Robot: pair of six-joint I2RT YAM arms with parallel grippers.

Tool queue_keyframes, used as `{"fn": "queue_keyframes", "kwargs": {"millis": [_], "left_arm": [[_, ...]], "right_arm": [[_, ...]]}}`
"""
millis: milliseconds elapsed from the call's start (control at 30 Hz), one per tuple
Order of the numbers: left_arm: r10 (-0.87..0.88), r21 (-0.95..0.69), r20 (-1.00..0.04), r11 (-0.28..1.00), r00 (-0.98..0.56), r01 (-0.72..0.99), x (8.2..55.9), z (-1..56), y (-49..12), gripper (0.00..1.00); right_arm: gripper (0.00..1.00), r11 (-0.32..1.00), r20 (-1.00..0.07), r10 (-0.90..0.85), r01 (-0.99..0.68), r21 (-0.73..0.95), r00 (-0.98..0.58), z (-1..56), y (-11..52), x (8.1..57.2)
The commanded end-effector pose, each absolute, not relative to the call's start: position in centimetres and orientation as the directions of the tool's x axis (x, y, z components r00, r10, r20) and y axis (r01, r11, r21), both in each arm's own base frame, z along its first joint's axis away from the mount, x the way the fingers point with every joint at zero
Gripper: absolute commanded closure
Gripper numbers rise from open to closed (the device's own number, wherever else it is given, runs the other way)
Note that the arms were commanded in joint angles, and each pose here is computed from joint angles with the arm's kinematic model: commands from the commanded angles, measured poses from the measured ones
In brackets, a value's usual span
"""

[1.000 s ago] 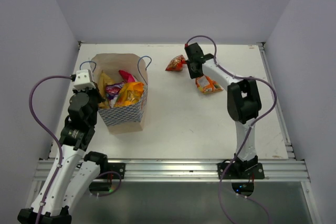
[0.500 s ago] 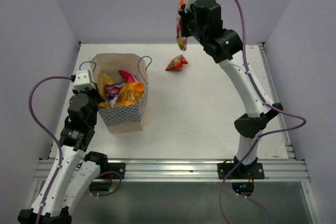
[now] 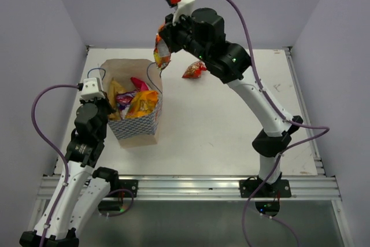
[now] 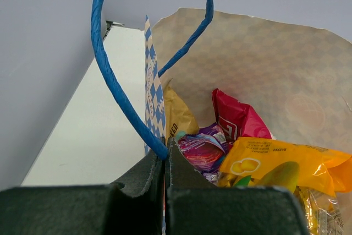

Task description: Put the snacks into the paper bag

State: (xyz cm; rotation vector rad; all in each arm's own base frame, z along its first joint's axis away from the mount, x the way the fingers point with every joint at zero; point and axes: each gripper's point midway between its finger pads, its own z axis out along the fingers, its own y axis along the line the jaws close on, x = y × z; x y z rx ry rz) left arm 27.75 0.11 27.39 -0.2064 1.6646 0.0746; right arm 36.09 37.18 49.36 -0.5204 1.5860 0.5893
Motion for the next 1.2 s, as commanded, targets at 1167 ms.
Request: {"fn": "queue_keyframes", "kwargs": {"millis": [1167], "left_arm": [[-0.09, -0.083, -0.995, 0.986, -0.039, -0.146, 27.8, 28.7, -0.4, 1.0]], "right_arm": [[1.0, 0.47, -0.94, -0.237, -0.876, 0.11, -0.245, 34.1, 52.8, 28.5]]}}
